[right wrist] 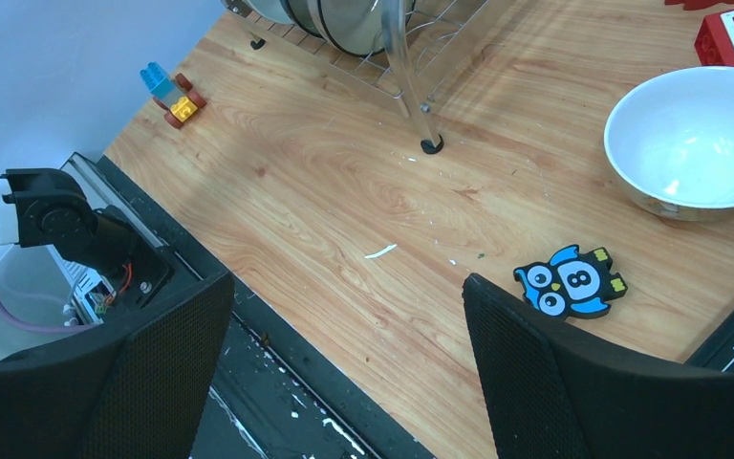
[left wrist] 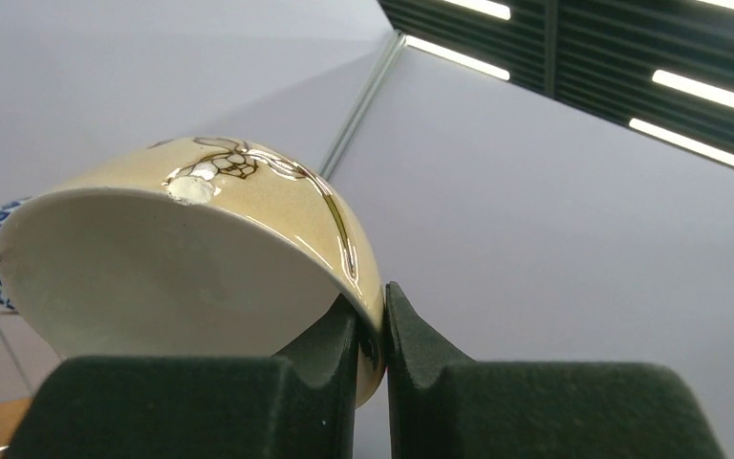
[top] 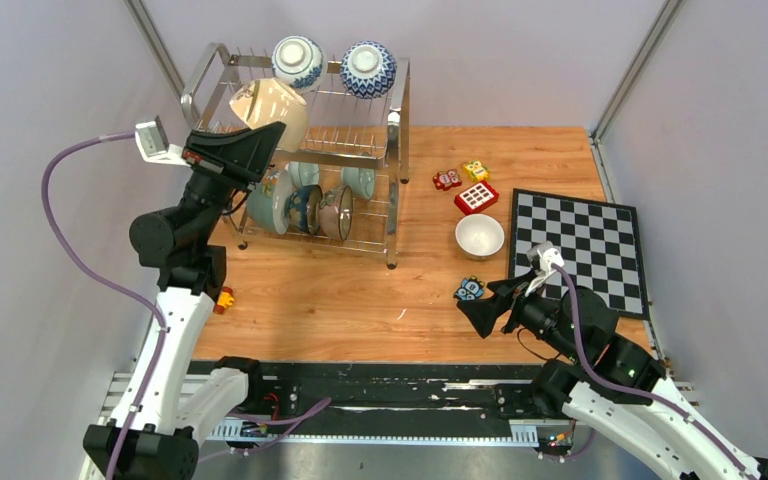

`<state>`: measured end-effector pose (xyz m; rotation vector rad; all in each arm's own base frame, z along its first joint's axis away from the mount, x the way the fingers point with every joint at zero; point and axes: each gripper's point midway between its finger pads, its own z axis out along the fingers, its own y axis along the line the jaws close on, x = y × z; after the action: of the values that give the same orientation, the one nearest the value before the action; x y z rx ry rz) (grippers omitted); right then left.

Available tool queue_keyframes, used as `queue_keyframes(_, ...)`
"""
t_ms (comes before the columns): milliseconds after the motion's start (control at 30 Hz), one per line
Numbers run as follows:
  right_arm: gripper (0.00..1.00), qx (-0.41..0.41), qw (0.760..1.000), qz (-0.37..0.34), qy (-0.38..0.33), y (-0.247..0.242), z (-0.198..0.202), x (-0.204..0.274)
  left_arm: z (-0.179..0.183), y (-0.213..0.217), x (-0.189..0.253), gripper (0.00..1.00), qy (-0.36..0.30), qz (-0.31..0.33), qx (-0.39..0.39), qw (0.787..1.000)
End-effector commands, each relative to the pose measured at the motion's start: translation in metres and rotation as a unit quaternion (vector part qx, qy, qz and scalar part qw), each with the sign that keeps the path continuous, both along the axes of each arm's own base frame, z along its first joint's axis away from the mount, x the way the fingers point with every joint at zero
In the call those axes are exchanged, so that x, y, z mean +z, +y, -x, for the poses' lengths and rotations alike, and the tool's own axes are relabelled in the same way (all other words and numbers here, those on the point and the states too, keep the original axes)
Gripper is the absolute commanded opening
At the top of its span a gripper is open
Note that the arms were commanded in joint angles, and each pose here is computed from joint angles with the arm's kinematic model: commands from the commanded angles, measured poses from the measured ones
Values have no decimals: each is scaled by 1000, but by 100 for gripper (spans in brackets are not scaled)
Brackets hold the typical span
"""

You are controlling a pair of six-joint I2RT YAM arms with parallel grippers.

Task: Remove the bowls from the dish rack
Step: Place the bowl with the bowl.

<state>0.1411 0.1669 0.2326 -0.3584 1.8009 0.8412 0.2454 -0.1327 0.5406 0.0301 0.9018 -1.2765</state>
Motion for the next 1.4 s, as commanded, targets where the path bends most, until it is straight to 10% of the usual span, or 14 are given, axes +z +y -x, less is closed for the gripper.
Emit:
queue_keyframes(0,93,-4,1000,-7,-15,-2,0,14,25,-9,17,0,-50,-56,15,997)
queue_keyframes(500,93,-3,1000,12,-27,0,-6,26,58,-19,-19,0,-24,-221,74,972)
queue_keyframes(1367,89,59,998,14,24,40,-6,59,77,-39,-126,0,80,-308,-2,948)
